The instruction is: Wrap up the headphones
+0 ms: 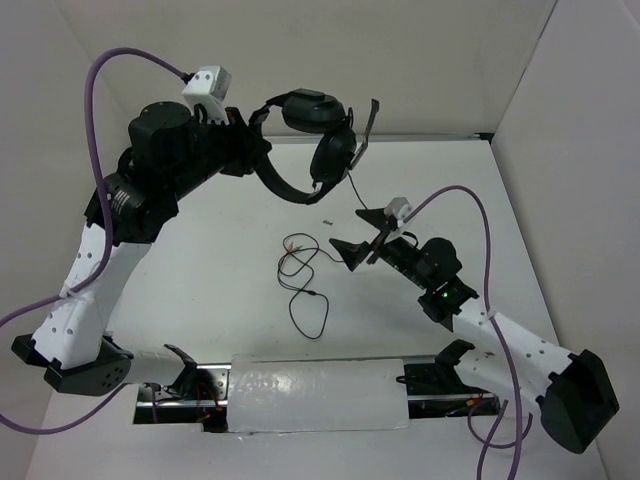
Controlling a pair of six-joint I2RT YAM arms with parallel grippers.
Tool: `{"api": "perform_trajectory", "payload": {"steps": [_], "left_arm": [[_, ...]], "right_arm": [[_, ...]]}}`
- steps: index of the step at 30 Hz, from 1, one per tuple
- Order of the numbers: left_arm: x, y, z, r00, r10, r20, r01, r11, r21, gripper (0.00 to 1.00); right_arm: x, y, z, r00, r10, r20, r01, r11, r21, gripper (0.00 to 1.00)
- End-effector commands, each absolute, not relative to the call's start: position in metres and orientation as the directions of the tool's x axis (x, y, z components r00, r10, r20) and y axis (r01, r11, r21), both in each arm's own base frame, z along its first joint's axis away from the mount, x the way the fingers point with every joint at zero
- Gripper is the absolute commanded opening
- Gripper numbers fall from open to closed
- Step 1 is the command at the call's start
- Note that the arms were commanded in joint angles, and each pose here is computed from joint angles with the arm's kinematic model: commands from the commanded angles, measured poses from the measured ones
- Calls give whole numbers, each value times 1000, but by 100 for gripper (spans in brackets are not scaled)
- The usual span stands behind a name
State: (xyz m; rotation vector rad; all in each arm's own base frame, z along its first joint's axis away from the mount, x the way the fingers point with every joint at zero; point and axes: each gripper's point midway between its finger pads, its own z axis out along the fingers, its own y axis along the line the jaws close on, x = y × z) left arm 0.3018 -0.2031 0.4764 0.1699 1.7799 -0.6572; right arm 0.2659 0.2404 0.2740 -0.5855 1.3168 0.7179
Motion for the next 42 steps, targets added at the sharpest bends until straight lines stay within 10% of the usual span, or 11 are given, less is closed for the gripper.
{"api": "perform_trajectory", "payload": {"steps": [1,17,30,34,37,42], "left_arm": [[310,-201,490,-280,-294,-914,404,827,-390,0],[323,-204,477,-279,-269,-922,400,840,-367,0],[318,-212,494,-252,-250,-935,474,810,-344,0],[314,-215,505,-235,-253,-938,509,790,-341,0],[317,-215,506,-231,-268,-936,496,795,-350,0],[352,-206,476,-274,-314,-909,331,857,-396,0]], "right_arm": [[243,240,283,144,103,-984,-797,601,-54,100],[319,193,281,165,1,-986,-621,777,-103,100],[379,249,197,-111,-14,-994,-786,613,79,92],[364,261,168,-222,26,-975,-799,568,197,55],[338,265,159,-269,-3,-963,-825,517,229,0],[286,257,177,-303,16,-953,-766,591,254,0]]}}
